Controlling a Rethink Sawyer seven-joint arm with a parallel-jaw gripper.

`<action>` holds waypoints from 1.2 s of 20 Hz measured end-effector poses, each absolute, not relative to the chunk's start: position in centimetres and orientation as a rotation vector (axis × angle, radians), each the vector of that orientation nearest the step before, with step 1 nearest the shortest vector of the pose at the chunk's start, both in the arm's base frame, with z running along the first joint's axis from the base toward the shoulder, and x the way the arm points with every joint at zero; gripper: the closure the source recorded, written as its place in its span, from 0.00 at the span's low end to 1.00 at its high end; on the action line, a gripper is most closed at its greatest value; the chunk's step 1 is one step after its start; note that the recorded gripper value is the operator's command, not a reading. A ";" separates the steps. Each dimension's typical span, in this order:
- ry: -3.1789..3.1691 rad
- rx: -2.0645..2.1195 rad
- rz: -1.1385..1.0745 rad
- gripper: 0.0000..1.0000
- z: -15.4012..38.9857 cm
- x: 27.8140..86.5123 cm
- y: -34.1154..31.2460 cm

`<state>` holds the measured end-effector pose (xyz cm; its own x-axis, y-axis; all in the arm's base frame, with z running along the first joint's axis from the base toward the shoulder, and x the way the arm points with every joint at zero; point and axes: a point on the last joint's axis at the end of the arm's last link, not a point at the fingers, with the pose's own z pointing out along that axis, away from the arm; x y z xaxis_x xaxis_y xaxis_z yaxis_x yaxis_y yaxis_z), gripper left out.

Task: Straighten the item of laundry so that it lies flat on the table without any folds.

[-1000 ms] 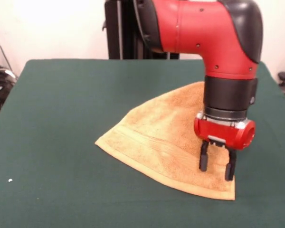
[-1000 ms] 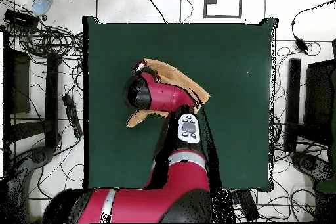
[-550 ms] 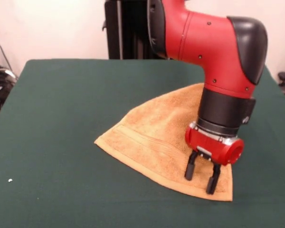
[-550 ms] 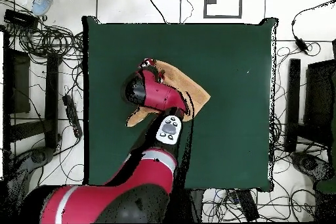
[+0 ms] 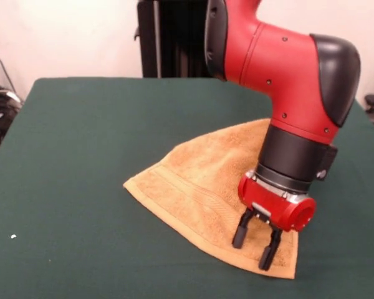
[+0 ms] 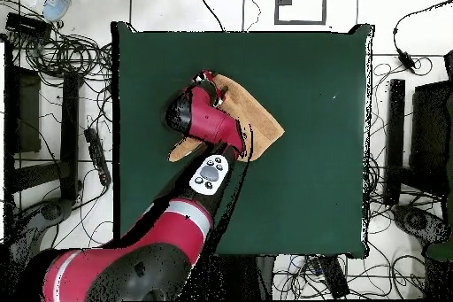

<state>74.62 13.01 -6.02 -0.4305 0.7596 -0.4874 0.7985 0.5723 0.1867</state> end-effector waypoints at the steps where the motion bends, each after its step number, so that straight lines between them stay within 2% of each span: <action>1: 2.274 1.245 -0.100 0.00 -6.0 74.7 13.0; 5: 2.263 1.253 -0.105 0.00 -6.1 74.8 12.9; 6: 2.261 1.256 -0.105 1.00 -6.1 74.8 12.7; 24: 2.230 1.348 -0.073 1.00 -6.1 75.8 9.8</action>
<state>75.76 9.75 -6.15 -0.3628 0.8086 -0.4631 0.8373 0.5011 0.2190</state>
